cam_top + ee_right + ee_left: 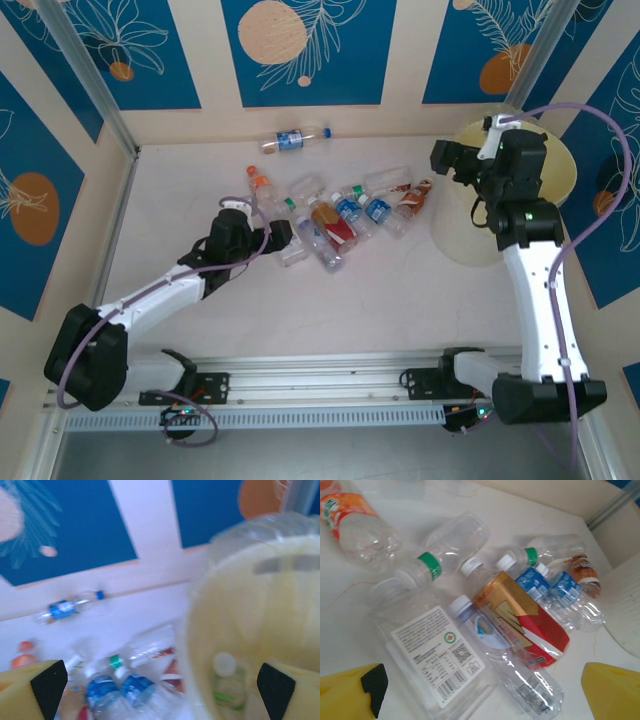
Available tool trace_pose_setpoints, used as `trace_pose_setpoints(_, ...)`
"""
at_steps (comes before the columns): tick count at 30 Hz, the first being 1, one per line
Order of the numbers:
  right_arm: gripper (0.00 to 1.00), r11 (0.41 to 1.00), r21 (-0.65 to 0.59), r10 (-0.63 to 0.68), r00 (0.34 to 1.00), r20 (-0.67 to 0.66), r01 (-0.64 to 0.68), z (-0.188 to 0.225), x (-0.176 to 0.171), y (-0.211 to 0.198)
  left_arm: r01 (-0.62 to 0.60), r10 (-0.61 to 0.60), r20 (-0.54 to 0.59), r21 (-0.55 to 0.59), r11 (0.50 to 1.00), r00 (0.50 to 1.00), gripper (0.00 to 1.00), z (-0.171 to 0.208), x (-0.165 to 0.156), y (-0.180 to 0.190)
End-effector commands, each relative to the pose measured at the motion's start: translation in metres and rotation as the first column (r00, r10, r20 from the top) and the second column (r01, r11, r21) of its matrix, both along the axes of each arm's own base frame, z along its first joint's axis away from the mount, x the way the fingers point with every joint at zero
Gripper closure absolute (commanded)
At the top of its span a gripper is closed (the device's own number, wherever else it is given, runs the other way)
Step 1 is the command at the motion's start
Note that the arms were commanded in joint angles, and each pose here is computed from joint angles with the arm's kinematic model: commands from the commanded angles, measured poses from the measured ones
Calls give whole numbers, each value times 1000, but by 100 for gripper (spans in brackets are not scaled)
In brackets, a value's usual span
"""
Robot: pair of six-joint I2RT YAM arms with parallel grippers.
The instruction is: Put the plastic bottles in the bin
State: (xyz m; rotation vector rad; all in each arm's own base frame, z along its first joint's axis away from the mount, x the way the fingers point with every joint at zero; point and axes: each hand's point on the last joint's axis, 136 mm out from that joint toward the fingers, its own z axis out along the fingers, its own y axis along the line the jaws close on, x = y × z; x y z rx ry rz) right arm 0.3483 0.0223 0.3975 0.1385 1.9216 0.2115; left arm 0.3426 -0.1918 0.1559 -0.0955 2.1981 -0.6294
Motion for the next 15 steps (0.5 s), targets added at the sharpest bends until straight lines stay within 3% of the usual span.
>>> trace_pose_setpoints(1,0,978,41,203,978,56,-205,4,-9,49,-117,123,-107,64,991,987,0,-7,8,15)
trace_pose_setpoints(5,1,954,91,283,958,33,-285,-22,-15,84,-198,257,-189,286,938,948,0,-24,2,26)
trace_pose_setpoints(9,1,966,86,245,969,-13,-243,-50,-11,87,-249,310,-234,258,934,921,0,-38,-3,18)
trace_pose_setpoints(15,0,966,123,231,973,-29,-226,-66,-7,89,-150,225,-329,237,960,917,0,-55,-1,-22)
